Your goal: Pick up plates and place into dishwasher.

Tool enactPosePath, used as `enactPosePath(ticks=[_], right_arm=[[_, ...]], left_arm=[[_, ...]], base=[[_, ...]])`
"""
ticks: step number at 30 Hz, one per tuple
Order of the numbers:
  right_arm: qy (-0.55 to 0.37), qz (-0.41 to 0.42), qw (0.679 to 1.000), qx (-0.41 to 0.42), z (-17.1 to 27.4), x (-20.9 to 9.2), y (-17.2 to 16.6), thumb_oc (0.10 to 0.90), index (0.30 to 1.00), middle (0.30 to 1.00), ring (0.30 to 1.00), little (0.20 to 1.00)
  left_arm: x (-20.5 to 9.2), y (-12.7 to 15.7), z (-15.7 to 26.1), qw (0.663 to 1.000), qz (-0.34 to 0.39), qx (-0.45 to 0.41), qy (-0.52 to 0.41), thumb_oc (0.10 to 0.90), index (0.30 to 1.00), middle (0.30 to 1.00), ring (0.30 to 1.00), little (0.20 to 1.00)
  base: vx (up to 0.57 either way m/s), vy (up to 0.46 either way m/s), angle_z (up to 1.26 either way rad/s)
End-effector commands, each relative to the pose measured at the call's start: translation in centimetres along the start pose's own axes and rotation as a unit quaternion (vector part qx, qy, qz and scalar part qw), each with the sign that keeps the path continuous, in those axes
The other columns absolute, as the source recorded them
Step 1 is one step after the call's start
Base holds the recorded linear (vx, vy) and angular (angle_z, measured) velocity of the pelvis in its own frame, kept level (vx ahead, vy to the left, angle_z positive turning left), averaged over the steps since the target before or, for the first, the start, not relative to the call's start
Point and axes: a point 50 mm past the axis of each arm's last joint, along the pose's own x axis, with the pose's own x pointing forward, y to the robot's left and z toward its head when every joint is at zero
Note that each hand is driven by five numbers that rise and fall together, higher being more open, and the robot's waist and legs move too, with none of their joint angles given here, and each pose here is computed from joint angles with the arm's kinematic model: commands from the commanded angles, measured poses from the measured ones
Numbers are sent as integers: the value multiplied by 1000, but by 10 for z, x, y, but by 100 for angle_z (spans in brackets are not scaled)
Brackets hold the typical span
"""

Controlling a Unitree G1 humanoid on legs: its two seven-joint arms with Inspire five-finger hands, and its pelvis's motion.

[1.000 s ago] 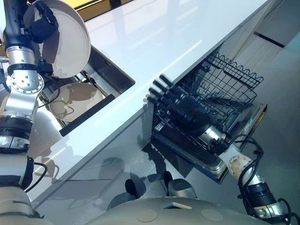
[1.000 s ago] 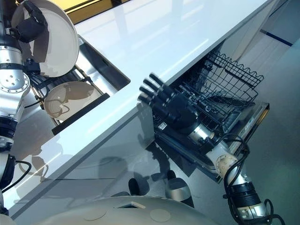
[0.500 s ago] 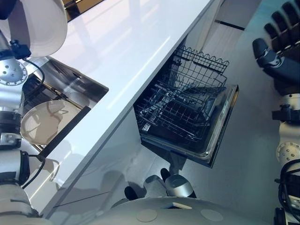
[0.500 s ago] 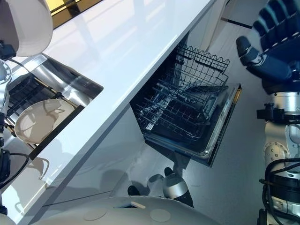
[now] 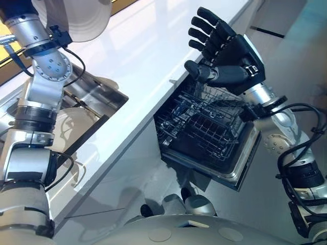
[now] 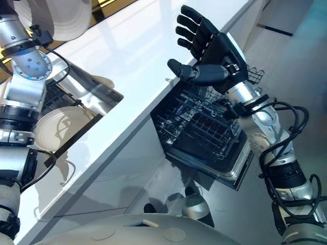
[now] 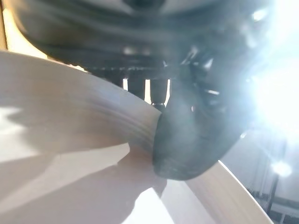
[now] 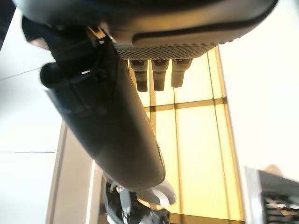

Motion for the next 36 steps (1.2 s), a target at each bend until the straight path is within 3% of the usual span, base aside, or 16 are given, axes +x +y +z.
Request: enactPosePath(ticks=[1,14,26,36], right_arm=[[-166,2,986,-3,58,31,17,800,900,900,900,900],[-113,-29,991,62,26,53,34,800,900,900,900,900],[-72,-1,995,67,3,66,58,800,900,900,900,900],[-28,31,993,109,-15,67,74,800,900,900,900,900]], left_arm=[[11,3,23,996,25,7,-81,100,300,300,300,200],[-38,-19,27,996,-29,-46,-76,100,300,300,300,200],[-62,-40,45,989,-75,-112,-61,100,300,300,300,200],[-72,-48,50,985,-110,-119,-60,100,300,300,300,200]], base=[[6,-33,12],[28,-47,11],[22,-37,7],[2,-3,0]])
